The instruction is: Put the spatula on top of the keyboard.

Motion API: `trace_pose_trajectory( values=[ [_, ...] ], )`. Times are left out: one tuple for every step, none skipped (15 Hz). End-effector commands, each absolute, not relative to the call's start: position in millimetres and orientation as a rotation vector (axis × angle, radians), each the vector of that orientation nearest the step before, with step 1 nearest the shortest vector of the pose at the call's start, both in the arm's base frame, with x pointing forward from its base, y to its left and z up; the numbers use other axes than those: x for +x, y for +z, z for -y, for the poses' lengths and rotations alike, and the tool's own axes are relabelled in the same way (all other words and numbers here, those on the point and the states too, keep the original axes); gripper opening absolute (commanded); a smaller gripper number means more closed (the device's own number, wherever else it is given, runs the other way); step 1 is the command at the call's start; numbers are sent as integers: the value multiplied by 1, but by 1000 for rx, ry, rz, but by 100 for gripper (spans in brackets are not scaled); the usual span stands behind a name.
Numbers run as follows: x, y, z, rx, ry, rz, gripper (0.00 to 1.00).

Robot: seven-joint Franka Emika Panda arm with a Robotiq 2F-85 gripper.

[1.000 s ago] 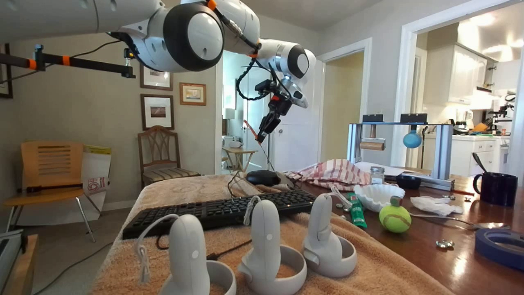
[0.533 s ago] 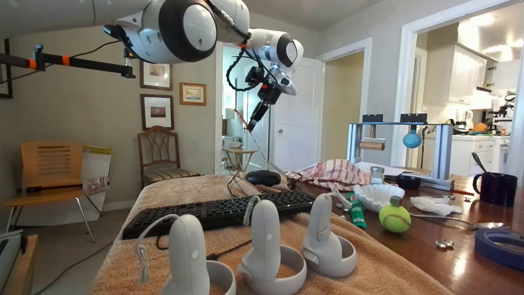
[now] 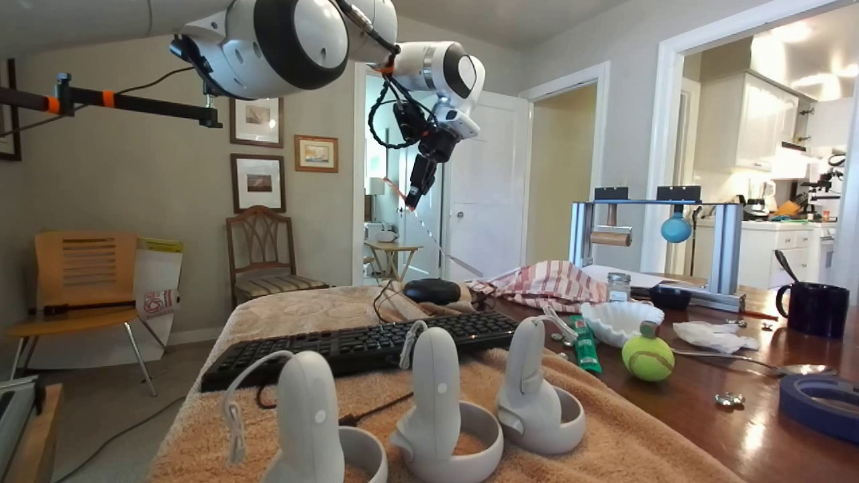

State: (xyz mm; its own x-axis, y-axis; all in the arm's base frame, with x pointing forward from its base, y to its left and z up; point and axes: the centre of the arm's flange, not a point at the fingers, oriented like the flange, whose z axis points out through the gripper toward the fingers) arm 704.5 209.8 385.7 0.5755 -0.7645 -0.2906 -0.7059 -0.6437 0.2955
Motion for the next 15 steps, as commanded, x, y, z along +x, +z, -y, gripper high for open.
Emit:
trace_pose_trajectory(
  values=[
    [652,390,-172,2498,-535,1492,5],
    [652,392,-163,2463,-528,1561,5],
    [651,395,-156,2423,-507,1619,5],
    [650,397,-150,2387,-496,1683,5],
    [650,397,-143,2351,-482,1742,5],
    [648,396,-135,2311,-469,1798,5],
    [648,397,-130,2265,-453,1852,5],
    [649,395,-125,2219,-441,1905,5],
    [650,395,-121,2172,-433,1957,5],
    [651,395,-116,2120,-423,2004,5],
    [652,394,-111,2068,-416,2053,5],
    [653,394,-108,2017,-411,2101,5],
    [654,393,-104,1963,-405,2147,5],
    [655,392,-100,1907,-398,2190,5],
    [656,391,-96,1850,-387,2233,5]
  ],
)
